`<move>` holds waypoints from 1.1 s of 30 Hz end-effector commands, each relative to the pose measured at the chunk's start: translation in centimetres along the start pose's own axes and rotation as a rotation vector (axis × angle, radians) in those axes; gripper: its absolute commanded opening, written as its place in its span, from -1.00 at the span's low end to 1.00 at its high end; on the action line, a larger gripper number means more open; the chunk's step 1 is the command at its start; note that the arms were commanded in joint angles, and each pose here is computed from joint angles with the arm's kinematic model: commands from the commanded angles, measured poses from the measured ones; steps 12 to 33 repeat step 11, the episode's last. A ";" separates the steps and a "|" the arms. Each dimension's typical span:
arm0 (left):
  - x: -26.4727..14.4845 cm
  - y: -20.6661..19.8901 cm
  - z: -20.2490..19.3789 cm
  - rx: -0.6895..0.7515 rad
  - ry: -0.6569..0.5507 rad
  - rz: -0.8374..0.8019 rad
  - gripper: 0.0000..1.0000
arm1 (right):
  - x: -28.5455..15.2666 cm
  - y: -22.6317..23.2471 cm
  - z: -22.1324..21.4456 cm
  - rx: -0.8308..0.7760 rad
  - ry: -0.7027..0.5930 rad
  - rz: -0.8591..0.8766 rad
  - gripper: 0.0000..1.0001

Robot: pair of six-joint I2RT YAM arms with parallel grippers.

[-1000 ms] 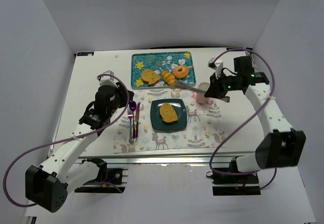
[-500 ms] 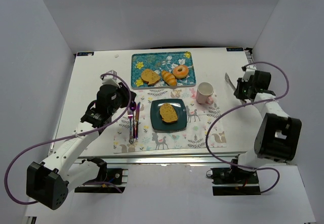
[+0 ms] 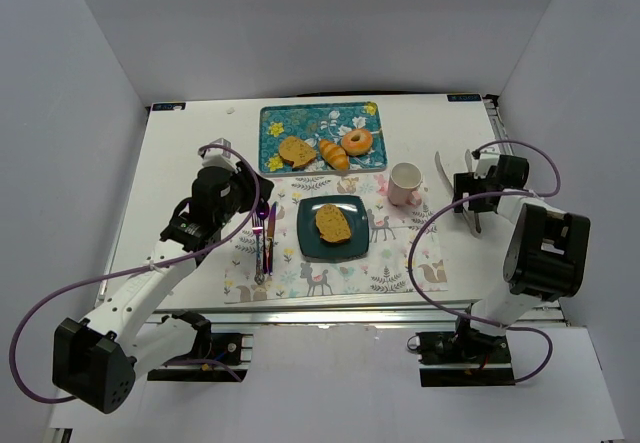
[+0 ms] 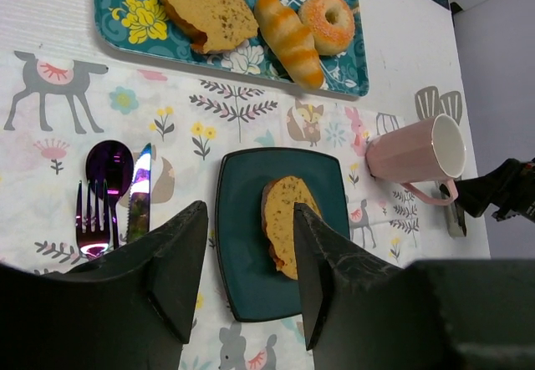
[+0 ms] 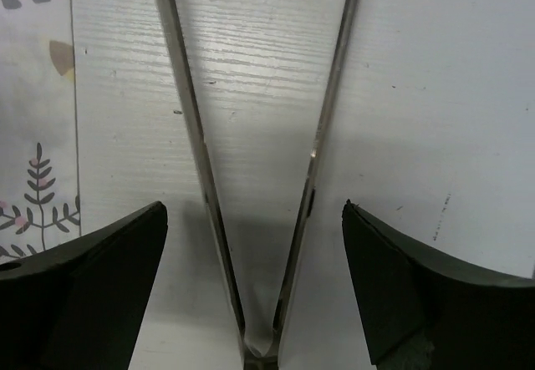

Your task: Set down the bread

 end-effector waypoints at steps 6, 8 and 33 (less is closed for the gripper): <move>-0.3 -0.3 1.7 -0.010 -0.050 0.007 0.11 | -7.1 2.4 10.8 -0.101 -0.251 -0.013 0.79; 0.0 -0.3 1.6 -0.009 -0.047 0.006 0.11 | -8.4 3.9 12.2 -0.095 -0.250 0.018 0.79; 0.4 -0.4 1.5 -0.009 -0.037 0.002 0.09 | -11.0 7.0 15.5 -0.091 -0.327 0.153 0.79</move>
Point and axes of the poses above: each gripper's point midway between its finger pads, its own x axis out along the fingers, its own y axis along the line the jaws close on, z = x × y, the point moved 2 cm from there along -x, back along the fingers, and after that the axes turned 15 degrees about x, right-handed, at the moved point
